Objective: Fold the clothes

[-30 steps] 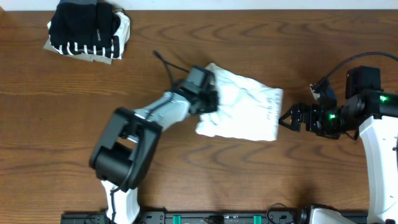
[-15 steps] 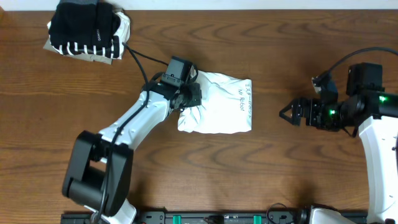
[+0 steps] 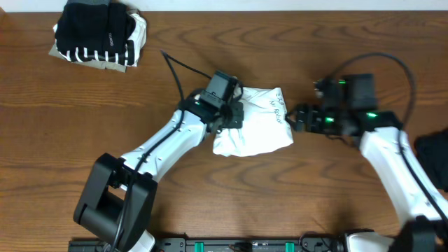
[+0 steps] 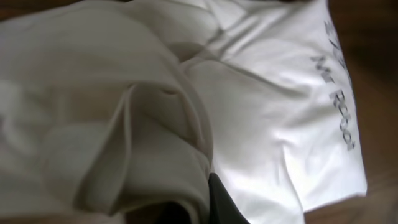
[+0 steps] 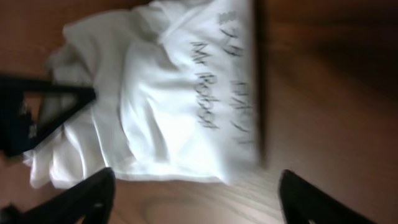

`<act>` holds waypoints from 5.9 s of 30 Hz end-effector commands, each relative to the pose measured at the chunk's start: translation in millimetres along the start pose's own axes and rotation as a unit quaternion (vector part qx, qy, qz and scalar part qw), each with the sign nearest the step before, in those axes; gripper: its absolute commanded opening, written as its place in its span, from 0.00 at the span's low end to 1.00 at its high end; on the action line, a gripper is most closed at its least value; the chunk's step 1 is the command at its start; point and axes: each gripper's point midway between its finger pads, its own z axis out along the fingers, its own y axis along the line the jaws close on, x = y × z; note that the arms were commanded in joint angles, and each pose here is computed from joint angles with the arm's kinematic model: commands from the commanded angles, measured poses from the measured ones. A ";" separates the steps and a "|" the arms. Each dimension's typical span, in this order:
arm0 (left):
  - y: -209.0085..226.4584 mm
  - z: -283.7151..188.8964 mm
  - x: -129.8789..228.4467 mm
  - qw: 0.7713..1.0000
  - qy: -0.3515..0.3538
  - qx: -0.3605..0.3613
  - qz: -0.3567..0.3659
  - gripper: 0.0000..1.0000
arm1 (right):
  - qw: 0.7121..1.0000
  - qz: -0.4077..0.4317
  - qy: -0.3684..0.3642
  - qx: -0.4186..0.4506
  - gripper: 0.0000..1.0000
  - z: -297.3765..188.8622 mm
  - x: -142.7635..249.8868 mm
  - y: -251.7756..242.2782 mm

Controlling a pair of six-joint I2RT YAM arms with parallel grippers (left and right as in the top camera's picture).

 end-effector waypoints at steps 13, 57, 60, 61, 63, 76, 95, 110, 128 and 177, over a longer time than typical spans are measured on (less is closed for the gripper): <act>-13.8 -3.3 15.3 1.000 0.016 0.000 0.024 0.06 | 0.995 0.077 0.059 0.015 0.27 103.3 19.9 -9.5; -66.9 21.7 -2.4 0.997 -0.038 0.059 0.028 0.13 | 0.987 0.089 0.135 0.000 0.29 125.4 52.3 2.1; -68.1 26.2 -4.8 0.997 -0.043 0.062 0.027 0.13 | 0.989 0.088 0.119 0.020 0.30 114.2 42.4 -0.8; -68.3 27.4 -5.4 0.997 -0.045 0.063 0.025 0.13 | 0.990 0.085 0.112 0.032 0.30 109.5 38.3 -3.5; -68.5 31.1 -6.1 0.997 -0.046 0.065 0.017 0.15 | 0.991 0.079 0.097 0.049 0.31 98.6 29.2 -7.0; -66.7 41.7 -5.1 0.997 -0.044 0.064 0.013 0.23 | 0.992 0.073 0.020 0.102 0.40 25.0 -16.9 -21.7; -79.8 41.8 0.3 0.996 -0.043 0.075 0.007 0.64 | 0.984 0.084 0.045 0.150 0.34 65.4 -13.9 -72.2; -80.9 43.2 14.3 0.997 -0.022 0.066 0.014 0.61 | 0.980 0.089 0.035 0.172 0.32 65.5 -16.3 -78.0; -74.4 12.4 1.9 0.998 -0.047 0.034 0.016 0.65 | 0.981 0.083 0.076 0.155 0.24 98.8 3.0 -75.6; -122.9 -26.4 -19.7 0.987 -0.129 0.070 0.063 0.72 | 0.983 0.095 0.079 0.137 0.26 102.7 5.3 -64.3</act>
